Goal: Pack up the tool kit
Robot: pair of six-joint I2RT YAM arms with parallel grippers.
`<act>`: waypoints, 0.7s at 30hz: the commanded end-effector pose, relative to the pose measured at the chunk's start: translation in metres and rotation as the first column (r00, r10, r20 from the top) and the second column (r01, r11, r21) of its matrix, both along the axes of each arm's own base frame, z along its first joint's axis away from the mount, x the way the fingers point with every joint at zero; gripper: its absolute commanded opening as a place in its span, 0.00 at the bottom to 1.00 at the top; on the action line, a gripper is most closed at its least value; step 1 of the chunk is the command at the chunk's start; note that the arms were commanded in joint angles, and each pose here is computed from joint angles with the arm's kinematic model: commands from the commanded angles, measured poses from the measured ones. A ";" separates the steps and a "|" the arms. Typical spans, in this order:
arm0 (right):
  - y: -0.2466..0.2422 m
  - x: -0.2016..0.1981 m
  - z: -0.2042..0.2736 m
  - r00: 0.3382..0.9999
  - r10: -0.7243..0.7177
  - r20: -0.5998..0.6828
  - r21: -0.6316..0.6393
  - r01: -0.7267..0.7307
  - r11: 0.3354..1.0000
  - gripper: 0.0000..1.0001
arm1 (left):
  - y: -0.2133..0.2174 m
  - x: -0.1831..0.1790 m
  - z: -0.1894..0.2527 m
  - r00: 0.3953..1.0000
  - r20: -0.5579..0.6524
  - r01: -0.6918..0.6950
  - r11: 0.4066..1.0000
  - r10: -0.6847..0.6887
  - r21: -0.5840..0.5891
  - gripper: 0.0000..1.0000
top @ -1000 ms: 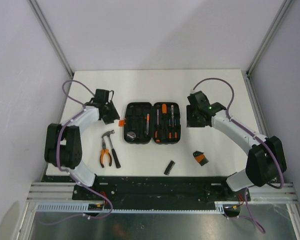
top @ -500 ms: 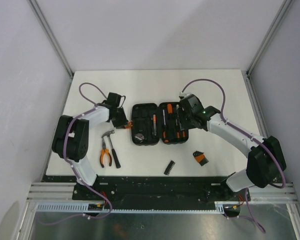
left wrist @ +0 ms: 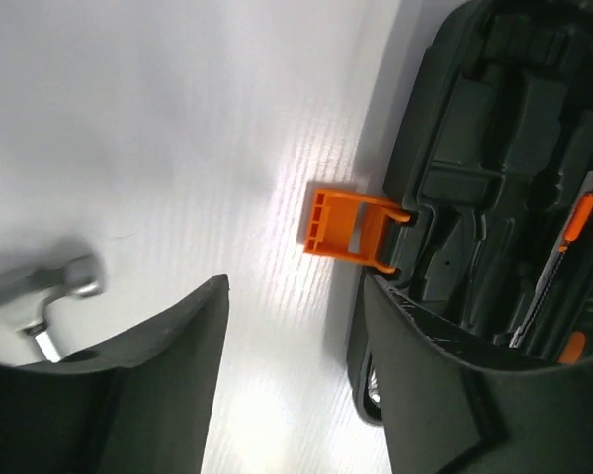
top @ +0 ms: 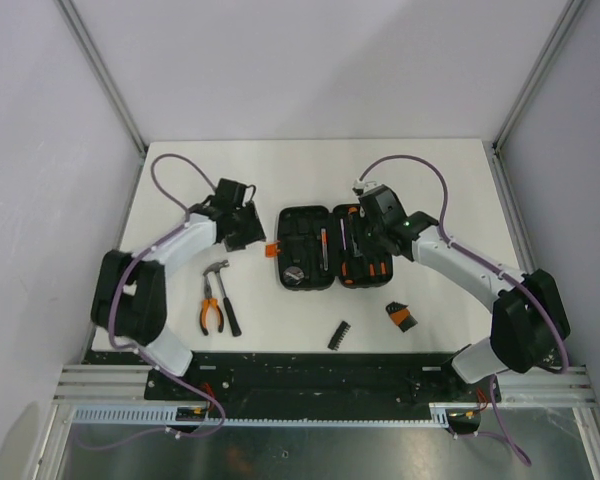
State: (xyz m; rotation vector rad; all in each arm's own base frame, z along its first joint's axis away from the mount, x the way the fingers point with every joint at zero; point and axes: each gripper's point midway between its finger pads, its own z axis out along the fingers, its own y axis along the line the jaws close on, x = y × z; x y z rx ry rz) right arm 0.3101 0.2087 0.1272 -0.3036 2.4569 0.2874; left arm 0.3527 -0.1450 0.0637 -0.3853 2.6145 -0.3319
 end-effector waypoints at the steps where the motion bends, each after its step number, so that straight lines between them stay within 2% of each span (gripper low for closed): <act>1: 0.030 0.011 0.015 0.995 0.077 0.060 0.051 -0.080 0.996 0.46 | 0.037 -0.004 0.050 0.985 0.134 -0.119 0.991 0.110 0.066 0.66; 5: 0.062 0.007 0.022 0.983 0.164 0.077 0.049 -0.168 0.985 0.55 | 0.064 -0.018 0.078 0.968 0.177 -0.192 0.979 0.178 0.066 0.75; 9: 0.101 -0.006 0.019 0.961 0.260 0.096 0.052 -0.266 0.963 0.68 | 0.089 -0.028 0.115 0.930 0.291 -0.257 0.963 0.224 0.079 0.96; 11: 0.125 -0.016 0.018 0.948 0.299 0.106 0.048 -0.305 0.951 0.74 | 0.101 -0.034 0.139 0.898 0.365 -0.292 0.954 0.247 0.072 0.98; 13: 0.149 -0.022 0.019 0.940 0.318 0.121 0.061 -0.327 0.943 0.88 | 0.112 -0.039 0.161 0.860 0.430 -0.329 0.943 0.275 0.057 0.99; 15: 0.173 -0.027 0.021 0.938 0.322 0.128 0.083 -0.334 0.939 0.94 | 0.120 -0.045 0.184 0.826 0.486 -0.346 0.938 0.287 0.034 0.99; 18: 0.210 -0.032 0.016 0.926 0.349 0.146 0.086 -0.363 0.928 0.92 | 0.127 -0.057 0.212 0.775 0.556 -0.361 0.932 0.300 0.000 1.00; 20: 0.235 -0.034 0.008 0.914 0.381 0.142 0.073 -0.393 0.917 0.83 | 0.129 -0.066 0.227 0.745 0.593 -0.363 0.931 0.306 -0.024 0.99; 21: 0.248 -0.037 0.002 0.907 0.402 0.129 0.064 -0.412 0.909 0.75 | 0.130 -0.070 0.234 0.732 0.607 -0.364 0.931 0.308 -0.033 0.99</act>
